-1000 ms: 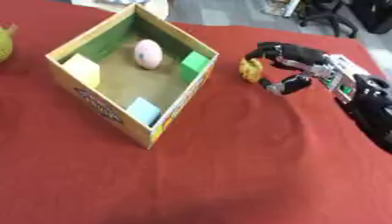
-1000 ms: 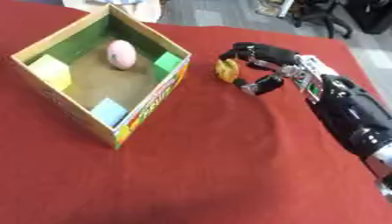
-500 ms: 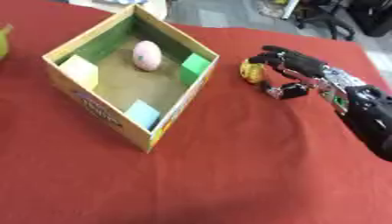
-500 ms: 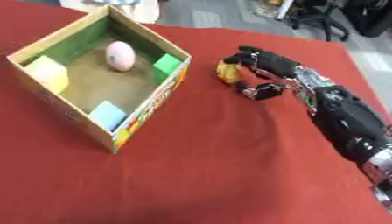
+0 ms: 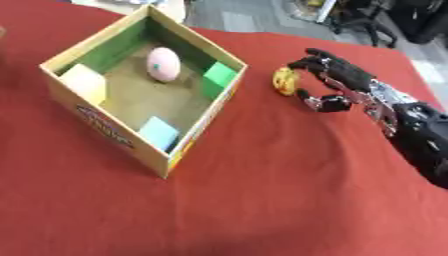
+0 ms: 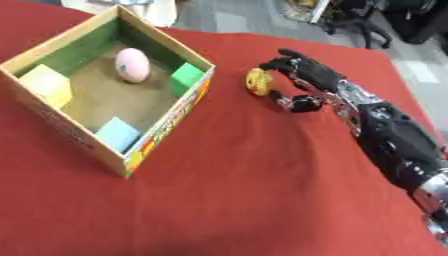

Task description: Pick up objects on the table and place them in the box.

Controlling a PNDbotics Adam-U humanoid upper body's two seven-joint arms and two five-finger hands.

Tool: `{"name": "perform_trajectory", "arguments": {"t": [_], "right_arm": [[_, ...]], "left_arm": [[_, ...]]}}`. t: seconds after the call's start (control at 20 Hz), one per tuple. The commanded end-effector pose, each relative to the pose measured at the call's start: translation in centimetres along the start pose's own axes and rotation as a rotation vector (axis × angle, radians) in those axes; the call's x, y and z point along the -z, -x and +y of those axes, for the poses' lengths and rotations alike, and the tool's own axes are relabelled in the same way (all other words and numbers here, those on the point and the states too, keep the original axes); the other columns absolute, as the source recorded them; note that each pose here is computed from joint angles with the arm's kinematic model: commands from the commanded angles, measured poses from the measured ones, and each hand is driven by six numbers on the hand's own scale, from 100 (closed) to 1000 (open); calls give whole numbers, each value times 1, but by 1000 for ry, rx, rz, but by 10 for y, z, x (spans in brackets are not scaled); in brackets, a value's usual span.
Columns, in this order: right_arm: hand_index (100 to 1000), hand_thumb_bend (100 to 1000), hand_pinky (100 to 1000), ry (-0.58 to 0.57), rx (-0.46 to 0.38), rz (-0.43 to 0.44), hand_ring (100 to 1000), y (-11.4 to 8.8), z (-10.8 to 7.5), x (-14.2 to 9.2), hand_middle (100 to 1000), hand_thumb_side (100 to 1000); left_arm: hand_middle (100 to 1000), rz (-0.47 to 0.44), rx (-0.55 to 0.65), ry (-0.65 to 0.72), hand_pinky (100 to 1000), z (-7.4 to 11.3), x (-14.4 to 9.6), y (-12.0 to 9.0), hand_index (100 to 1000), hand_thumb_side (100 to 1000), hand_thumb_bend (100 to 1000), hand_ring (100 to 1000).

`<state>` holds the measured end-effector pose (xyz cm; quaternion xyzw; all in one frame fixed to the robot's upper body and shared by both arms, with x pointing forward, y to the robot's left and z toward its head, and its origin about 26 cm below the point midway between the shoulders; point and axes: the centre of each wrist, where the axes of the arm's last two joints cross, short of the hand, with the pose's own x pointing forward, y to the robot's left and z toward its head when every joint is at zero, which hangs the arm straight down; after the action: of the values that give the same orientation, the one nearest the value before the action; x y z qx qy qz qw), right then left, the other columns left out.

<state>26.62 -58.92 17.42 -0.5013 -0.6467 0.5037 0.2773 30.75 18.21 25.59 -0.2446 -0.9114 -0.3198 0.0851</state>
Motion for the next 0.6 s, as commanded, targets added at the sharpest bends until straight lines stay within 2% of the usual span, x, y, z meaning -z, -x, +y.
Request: {"name": "perform_trajectory", "arguments": {"t": [0.05,0.6], "right_arm": [[946,100,1000,60,-14,-59,100,10,-23,2,792,135],[960,100,1000,44,-19,-73,100,9,-26,11,805,122]], "left_arm": [[787,-14,24,31,839,3,6,-5,791,593,100,817],[789,-18,28,53,839,2,10,-5,790,594,100,818]]}}
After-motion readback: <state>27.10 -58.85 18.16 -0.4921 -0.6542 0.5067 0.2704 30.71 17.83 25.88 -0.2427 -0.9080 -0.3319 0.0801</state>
